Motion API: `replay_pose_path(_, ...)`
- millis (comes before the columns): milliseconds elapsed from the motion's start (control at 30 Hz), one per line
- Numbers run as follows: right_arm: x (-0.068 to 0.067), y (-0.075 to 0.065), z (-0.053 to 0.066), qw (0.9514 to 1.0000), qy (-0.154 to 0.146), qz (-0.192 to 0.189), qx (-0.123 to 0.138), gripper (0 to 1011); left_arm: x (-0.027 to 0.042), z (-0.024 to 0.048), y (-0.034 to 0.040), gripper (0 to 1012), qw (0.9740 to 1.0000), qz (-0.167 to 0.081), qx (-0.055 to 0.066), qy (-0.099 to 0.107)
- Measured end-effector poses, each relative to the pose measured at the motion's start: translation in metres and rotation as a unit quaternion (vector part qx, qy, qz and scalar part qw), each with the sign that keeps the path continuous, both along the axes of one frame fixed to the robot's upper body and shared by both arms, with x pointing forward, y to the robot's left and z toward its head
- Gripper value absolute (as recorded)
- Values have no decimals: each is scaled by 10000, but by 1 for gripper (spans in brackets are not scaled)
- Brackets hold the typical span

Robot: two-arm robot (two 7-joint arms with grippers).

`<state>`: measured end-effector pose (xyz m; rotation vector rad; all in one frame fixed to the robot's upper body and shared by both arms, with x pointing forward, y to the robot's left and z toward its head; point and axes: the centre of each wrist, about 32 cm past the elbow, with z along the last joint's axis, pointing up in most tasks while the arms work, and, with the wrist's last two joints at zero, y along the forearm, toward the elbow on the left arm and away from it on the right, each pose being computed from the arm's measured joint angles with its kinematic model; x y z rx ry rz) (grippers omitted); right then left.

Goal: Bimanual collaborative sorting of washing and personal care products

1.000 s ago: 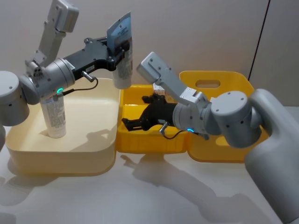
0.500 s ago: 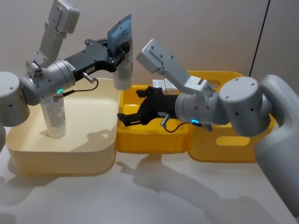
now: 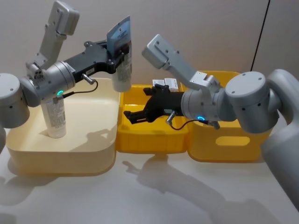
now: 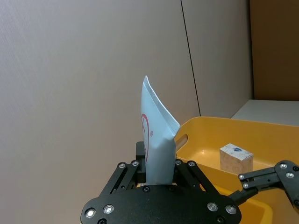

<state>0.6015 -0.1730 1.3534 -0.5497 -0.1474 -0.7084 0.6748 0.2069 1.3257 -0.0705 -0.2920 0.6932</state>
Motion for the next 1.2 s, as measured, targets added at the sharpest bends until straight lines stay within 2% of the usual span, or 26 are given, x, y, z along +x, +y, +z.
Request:
replay_pose_path(267,-48,-35,48,9998,-67,-151,69,1001,5,-31,-4,239,10000,29,5,52)
replay_pose_path(667,-71,-73,79,9980,-290,-419,368,1001,4,-56,-12,240,9999,60,10,103)
replay_pose_path(1000,10,-45,19,9962,-346,-589,535,1001,-1,-52,-13,239,9999,67,15,113)
replay_pose_path(1200,87,30,-25,9962,-297,-581,574,1001,-3,-40,-11,240,9999,67,22,105)
